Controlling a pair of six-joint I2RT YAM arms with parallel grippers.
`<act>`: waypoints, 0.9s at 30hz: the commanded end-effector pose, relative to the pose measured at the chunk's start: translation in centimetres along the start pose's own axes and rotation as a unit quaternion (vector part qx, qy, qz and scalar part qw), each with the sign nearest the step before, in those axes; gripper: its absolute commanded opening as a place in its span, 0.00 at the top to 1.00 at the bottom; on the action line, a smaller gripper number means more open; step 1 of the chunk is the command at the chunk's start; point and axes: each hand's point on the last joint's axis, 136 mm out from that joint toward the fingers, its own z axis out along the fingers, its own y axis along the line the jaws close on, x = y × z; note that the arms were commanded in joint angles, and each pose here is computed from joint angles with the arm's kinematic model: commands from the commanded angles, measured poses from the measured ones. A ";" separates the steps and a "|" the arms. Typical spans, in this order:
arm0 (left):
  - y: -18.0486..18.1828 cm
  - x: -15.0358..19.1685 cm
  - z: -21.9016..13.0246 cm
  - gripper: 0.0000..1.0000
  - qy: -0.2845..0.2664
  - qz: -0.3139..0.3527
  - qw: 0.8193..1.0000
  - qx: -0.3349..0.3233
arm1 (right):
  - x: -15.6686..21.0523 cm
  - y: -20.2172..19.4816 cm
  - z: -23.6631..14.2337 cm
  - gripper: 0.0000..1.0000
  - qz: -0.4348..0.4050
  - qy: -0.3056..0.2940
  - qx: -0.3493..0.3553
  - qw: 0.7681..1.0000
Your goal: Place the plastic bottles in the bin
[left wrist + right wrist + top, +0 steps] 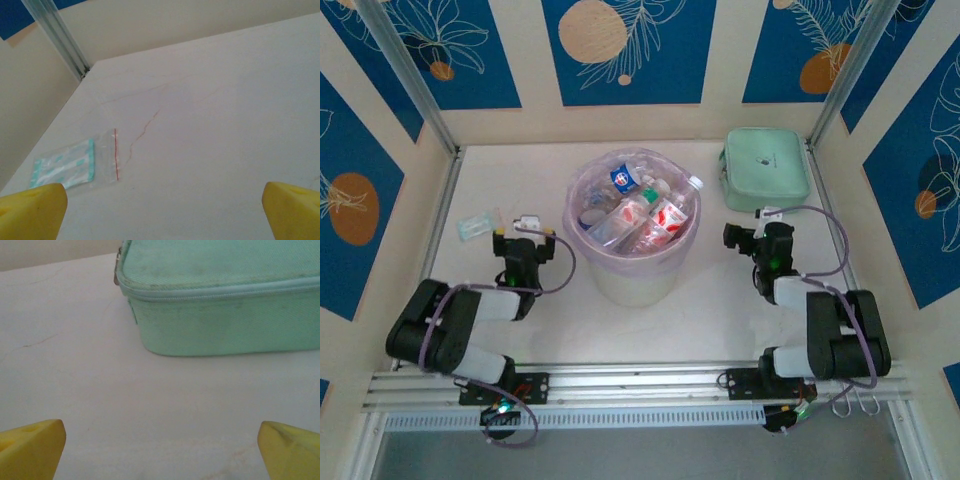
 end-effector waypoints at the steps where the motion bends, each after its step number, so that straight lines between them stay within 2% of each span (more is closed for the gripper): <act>1: 0.5 -1.4 0.4 0.01 -0.035 -0.010 0.999 -0.004 | -1.0 0.3 0.9 0.01 -0.009 -0.054 -0.016 0.998; 9: 0.8 -0.7 1.4 0.01 -0.013 -0.037 0.999 0.019 | -0.8 -0.3 1.7 0.01 -0.006 -0.049 0.011 0.999; 11: 0.2 0.6 2.2 0.01 0.013 -0.047 0.997 0.055 | -0.8 -0.3 1.8 0.01 -0.007 -0.042 0.013 0.999; 12: 0.3 0.5 2.6 0.01 -0.004 -0.048 0.997 0.052 | -0.8 -0.3 1.8 0.01 -0.007 -0.044 0.015 0.999; 14: 0.2 0.8 2.3 0.01 0.016 -0.050 0.997 0.060 | -0.8 -0.3 1.8 0.01 -0.007 -0.043 0.014 0.999; 16: 0.3 0.4 2.5 0.00 -0.006 -0.049 0.997 0.055 | -0.8 -0.3 1.7 0.01 -0.007 -0.043 0.015 0.999; 27: 0.3 0.5 2.5 0.01 0.001 -0.051 0.997 0.056 | -0.7 -0.1 1.8 0.01 -0.014 -0.041 0.017 0.999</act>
